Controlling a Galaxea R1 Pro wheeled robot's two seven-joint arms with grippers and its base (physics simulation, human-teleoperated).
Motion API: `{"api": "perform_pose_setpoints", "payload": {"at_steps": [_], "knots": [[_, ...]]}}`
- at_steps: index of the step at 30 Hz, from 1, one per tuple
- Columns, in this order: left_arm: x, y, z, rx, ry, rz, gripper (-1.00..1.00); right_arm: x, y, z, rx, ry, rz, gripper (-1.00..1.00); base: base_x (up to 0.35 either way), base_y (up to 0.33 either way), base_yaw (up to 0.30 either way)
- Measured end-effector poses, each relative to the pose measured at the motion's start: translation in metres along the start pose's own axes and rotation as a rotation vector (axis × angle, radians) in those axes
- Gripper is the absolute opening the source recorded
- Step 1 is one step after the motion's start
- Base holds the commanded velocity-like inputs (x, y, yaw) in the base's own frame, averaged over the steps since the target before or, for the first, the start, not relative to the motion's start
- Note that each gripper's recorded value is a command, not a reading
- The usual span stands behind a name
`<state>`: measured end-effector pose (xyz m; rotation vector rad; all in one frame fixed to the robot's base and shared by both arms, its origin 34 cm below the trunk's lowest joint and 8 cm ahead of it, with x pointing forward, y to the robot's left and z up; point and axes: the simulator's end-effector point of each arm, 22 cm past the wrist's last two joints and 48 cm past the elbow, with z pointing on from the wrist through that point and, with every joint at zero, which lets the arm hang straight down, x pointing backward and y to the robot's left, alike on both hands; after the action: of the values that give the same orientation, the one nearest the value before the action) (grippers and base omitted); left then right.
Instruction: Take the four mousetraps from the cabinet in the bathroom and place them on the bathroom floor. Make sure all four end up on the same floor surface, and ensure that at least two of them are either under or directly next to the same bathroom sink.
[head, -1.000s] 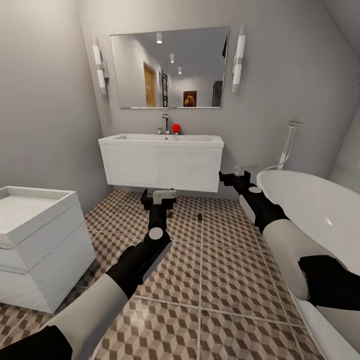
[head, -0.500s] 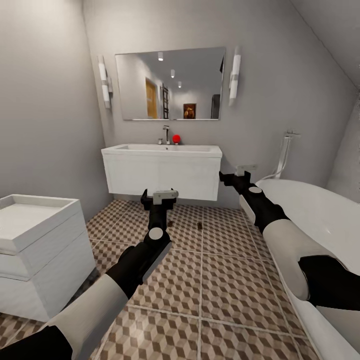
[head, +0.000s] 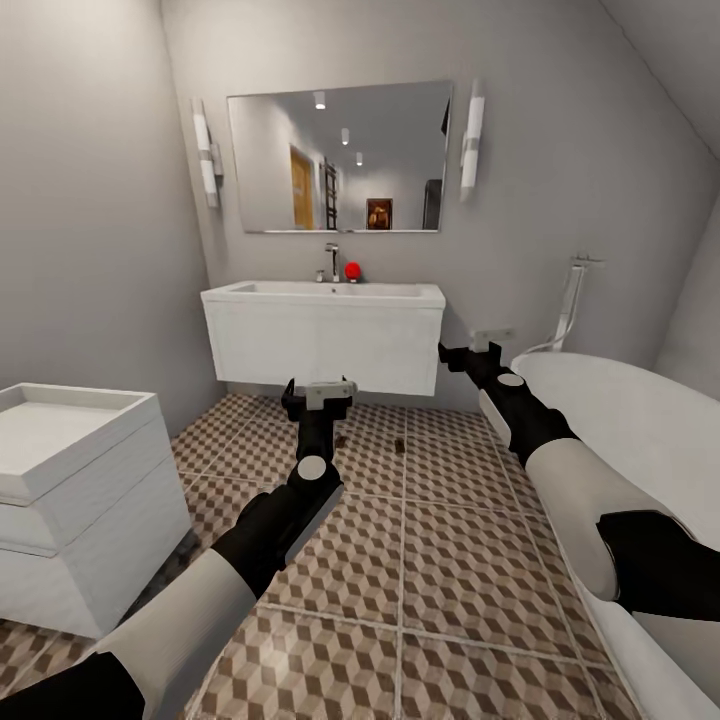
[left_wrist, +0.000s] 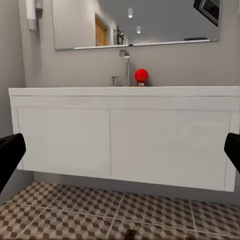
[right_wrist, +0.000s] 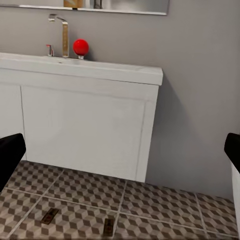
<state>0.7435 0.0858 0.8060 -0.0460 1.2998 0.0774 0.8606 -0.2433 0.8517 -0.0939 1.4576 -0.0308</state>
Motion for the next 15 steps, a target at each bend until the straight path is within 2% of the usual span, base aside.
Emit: {"api": "perform_pose_setpoints", "payload": {"at_steps": [15], "knots": [[0.046, -0.002, 0.005, 0.002, 0.062, 0.004, 1.00, 0.052, 0.003, 0.014, -0.005, 0.061, 0.003, 1.00, 0.000, 0.000, 0.000]]}}
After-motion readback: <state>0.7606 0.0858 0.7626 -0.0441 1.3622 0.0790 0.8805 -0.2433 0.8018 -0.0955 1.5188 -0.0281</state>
